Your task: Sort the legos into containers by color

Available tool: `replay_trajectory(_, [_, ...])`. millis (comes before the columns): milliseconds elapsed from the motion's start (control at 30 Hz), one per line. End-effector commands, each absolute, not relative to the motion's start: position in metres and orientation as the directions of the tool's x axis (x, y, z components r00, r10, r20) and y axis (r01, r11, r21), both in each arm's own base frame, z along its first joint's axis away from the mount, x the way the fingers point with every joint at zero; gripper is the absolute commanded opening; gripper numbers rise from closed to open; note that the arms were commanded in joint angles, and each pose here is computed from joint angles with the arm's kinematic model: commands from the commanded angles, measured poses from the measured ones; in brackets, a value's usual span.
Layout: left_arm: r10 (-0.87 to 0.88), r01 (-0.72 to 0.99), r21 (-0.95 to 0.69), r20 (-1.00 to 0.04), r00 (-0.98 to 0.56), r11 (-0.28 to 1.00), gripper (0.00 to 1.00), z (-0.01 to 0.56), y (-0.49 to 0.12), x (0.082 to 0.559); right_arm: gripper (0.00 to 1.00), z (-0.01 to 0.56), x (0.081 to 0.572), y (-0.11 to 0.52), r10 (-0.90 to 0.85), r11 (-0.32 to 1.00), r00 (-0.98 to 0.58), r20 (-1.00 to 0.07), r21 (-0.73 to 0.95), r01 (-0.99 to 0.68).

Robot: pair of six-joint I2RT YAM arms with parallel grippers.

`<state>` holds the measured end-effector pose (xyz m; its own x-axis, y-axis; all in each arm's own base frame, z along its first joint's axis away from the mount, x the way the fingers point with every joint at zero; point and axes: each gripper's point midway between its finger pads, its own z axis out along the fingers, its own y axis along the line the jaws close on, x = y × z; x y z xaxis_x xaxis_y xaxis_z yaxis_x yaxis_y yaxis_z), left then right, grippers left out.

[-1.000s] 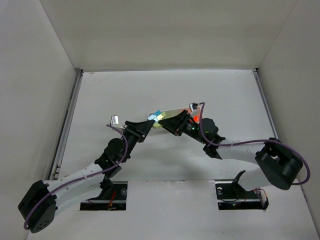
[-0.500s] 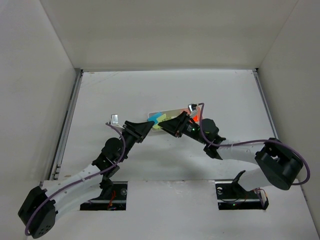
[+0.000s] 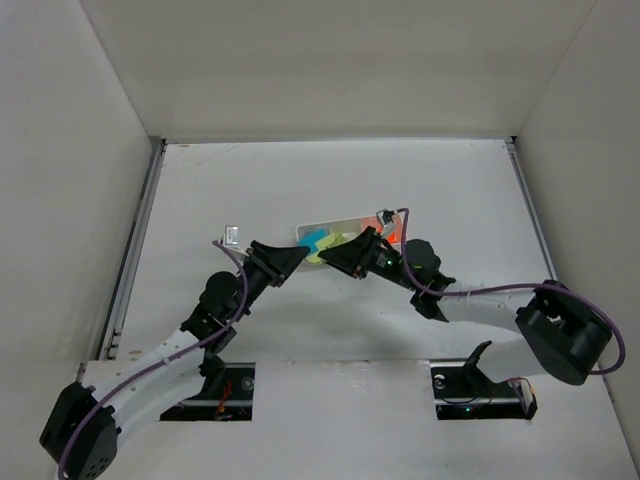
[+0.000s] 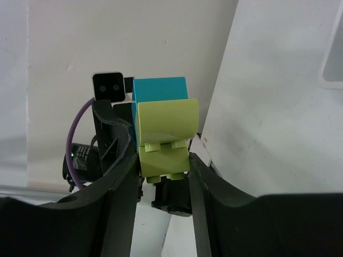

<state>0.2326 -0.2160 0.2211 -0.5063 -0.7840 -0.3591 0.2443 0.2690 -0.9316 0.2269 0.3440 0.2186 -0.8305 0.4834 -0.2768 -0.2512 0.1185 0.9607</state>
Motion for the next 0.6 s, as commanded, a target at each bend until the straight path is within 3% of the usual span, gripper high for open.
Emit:
replay_trajectory(0, [-0.931, 0.235, -0.918, -0.349, -0.102, 0.319, 0.12, 0.27, -0.139, 0.279, 0.36, 0.199, 0.202, 0.335, 0.367, 0.154, -0.87, -0.33, 0.944, -0.293])
replay_trajectory(433, [-0.929, 0.229, -0.913, -0.361, -0.076, 0.336, 0.11, 0.275, -0.131, 0.285, 0.35, 0.191, 0.193, 0.327, 0.32, 0.16, -0.881, -0.348, 0.937, -0.312])
replay_trajectory(567, [-0.91, 0.264, -0.905, -0.383, -0.162, 0.334, 0.18, 0.277, -0.153, 0.278, 0.35, 0.198, 0.2, 0.324, 0.339, 0.154, -0.871, -0.356, 0.934, -0.322])
